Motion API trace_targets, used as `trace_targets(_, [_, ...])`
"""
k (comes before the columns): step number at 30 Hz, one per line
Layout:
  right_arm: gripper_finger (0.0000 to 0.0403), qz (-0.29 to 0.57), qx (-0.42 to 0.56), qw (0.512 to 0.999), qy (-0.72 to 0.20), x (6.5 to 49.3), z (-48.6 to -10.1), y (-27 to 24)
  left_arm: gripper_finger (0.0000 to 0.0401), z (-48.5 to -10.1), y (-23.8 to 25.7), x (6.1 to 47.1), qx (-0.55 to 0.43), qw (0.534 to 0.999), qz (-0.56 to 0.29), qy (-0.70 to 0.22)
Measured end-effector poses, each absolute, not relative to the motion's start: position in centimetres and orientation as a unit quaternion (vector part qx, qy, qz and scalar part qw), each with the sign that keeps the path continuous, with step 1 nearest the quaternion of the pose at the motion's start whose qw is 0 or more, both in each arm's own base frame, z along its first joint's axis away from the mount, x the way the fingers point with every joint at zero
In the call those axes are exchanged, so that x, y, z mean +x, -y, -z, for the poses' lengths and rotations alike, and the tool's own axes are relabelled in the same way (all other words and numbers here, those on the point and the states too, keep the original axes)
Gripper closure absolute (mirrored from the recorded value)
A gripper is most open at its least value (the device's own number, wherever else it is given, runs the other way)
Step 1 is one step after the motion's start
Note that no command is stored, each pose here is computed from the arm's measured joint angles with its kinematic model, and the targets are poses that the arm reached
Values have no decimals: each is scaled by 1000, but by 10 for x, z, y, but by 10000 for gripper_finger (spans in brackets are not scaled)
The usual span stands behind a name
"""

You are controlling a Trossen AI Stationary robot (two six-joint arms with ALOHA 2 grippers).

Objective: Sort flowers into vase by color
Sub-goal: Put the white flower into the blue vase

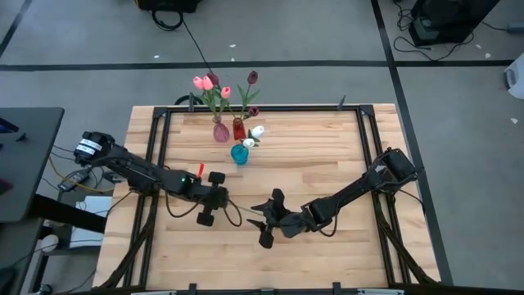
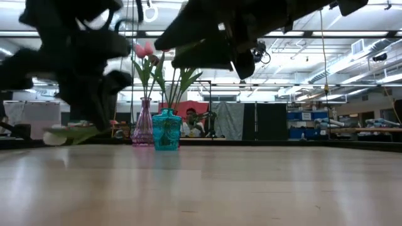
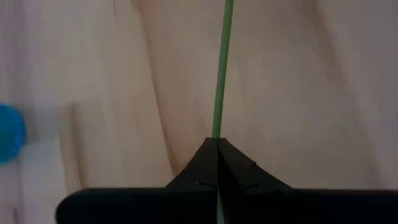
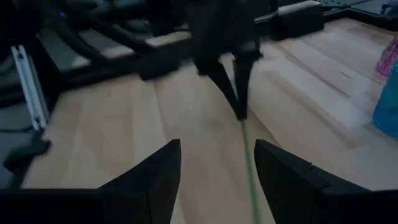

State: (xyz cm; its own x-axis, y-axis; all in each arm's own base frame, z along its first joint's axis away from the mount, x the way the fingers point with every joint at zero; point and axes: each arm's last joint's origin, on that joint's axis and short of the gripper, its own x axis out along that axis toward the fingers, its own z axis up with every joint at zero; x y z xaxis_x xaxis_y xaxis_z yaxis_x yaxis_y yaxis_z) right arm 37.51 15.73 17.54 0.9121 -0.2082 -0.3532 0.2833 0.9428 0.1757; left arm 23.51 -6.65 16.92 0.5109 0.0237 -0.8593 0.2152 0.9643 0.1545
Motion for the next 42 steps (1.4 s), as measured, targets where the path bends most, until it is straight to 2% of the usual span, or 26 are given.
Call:
trace_targets(8, [188,156,69,963,-206,372,-163,-154,400,-196,81,247,114,881,59,-455])
trace_targets(16, [194,160,43,956,-242,368,-156,-152,400,-202,86,249,111,886,65,-445])
trace_targets(20, [239,158,34,956,-246,368,-156,-152,400,-202,87,249,111,886,66,-445])
trace_targets(26, [377,139,34,956,-255,368,-155,-153,400,-202,87,249,110,887,66,-444])
trace_targets(30, [386,151,39,955,-253,368,-155,-152,399,-203,87,249,103,888,62,-444])
trace_targets(34, [391,153,44,954,-254,367,-154,-152,369,-206,93,252,55,903,62,-421])
trace_targets(42, [391,179,50,952,-242,368,-155,-149,281,-211,117,251,48,927,88,-360])
